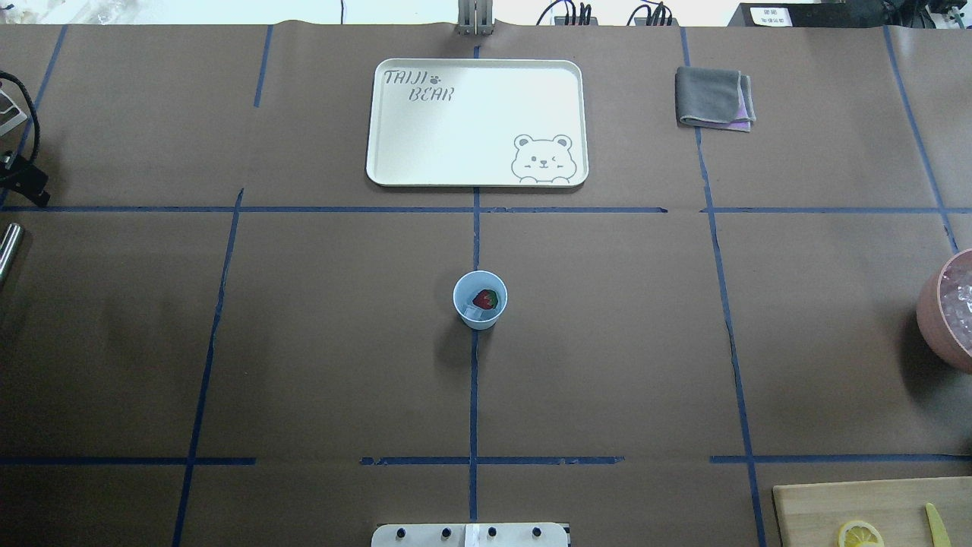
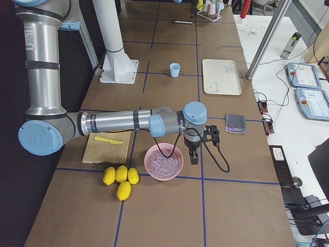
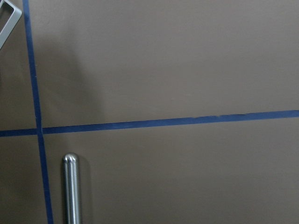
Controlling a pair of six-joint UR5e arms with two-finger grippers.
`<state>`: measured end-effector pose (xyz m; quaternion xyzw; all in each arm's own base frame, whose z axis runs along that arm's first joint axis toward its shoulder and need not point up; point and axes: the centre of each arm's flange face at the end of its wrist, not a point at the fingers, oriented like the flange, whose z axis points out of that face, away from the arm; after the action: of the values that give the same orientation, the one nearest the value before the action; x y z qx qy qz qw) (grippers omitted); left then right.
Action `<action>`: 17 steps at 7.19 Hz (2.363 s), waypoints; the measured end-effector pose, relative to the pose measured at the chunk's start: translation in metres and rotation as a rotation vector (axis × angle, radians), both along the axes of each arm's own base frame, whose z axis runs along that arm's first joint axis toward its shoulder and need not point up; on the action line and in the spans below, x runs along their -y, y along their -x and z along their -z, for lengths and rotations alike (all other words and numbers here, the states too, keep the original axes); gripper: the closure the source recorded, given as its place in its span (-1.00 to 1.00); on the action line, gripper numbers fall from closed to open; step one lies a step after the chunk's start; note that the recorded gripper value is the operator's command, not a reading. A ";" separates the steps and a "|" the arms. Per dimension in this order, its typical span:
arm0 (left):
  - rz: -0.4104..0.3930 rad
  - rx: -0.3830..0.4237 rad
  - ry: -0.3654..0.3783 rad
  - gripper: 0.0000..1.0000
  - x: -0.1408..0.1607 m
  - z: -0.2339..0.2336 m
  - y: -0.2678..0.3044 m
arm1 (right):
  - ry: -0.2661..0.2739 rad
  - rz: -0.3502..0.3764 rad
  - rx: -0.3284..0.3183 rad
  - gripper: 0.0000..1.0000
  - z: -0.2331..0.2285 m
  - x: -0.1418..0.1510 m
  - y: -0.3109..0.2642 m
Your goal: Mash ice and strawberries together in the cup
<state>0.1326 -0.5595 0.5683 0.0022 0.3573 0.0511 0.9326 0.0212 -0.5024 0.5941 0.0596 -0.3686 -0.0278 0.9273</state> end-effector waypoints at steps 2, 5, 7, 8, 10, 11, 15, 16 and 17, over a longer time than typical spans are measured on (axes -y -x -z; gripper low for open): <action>-0.002 -0.048 -0.020 -1.00 -0.013 -0.055 0.007 | 0.001 -0.001 0.000 -1.00 0.000 0.000 0.000; 0.004 -0.060 -0.031 -1.00 -0.027 -0.107 0.013 | 0.002 -0.002 0.000 -1.00 0.000 -0.001 0.000; 0.020 -0.062 -0.037 -1.00 -0.031 -0.133 0.014 | 0.001 -0.001 0.001 -1.00 0.000 -0.001 0.000; 0.037 -0.066 -0.037 -1.00 -0.033 -0.142 0.014 | 0.001 -0.001 0.002 -1.00 0.000 -0.001 0.000; 0.084 -0.076 -0.015 -1.00 -0.032 -0.145 0.012 | 0.001 -0.001 0.002 -1.00 0.001 -0.001 0.000; 0.096 -0.078 -0.008 -1.00 -0.031 -0.144 0.011 | 0.000 -0.001 0.002 -1.00 0.001 -0.001 0.000; 0.100 -0.081 -0.012 -0.99 -0.028 -0.139 0.008 | 0.002 0.000 0.001 -1.00 -0.001 -0.001 0.000; 0.099 -0.081 -0.013 -0.99 -0.028 -0.139 0.007 | 0.003 0.000 0.001 -1.00 -0.001 -0.001 0.000; 0.098 -0.080 -0.013 -0.99 -0.028 -0.140 0.006 | 0.004 0.000 0.001 -1.00 -0.002 -0.002 0.000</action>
<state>0.1261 -0.5319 0.7080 0.0276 0.3936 0.0076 0.9188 0.0212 -0.5009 0.5958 0.0578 -0.3691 -0.0269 0.9272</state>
